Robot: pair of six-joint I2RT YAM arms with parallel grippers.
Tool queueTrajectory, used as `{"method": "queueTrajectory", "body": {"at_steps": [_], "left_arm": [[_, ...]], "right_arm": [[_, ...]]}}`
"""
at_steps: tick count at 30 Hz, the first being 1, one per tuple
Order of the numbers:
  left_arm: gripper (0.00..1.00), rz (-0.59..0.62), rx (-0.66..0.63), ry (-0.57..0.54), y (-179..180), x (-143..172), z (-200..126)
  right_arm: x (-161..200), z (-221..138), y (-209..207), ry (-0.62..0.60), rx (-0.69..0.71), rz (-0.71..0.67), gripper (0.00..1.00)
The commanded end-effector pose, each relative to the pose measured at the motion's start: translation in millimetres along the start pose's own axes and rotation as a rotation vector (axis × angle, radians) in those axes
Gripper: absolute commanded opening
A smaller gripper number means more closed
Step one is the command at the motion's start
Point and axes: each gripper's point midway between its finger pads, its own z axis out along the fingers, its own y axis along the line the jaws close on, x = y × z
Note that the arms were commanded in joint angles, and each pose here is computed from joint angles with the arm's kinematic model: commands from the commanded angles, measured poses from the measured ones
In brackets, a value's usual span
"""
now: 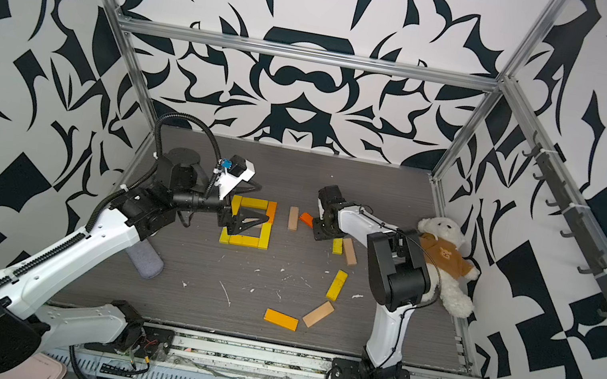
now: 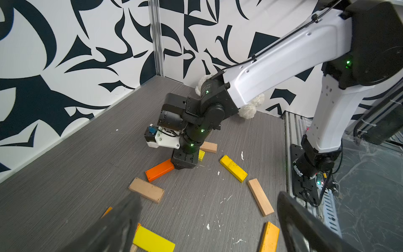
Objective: Assemble the number 8 with building blocks
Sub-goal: Assemble the building block at the center of the board.
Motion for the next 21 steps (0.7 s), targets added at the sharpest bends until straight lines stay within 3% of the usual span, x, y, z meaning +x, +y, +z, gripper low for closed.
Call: {"method": "queueTrajectory", "body": {"at_steps": [1, 8, 21], "left_arm": [[0.99, -0.002, 0.008, 0.008, -1.8, 2.9, -1.9], [0.99, -0.002, 0.014, 0.007, -2.7, 2.4, -1.7], [0.99, -0.004, 0.017, 0.009, -2.4, 2.9, -0.7]], "right_arm": [[-15.1, -2.1, 1.5, -0.035, -0.024, 0.053, 0.47], [-18.8, 1.1, 8.3, -0.043, -0.092, 0.062, 0.45], [-28.3, 6.6, 2.6, -0.050, -0.055, 0.085, 0.43]]}}
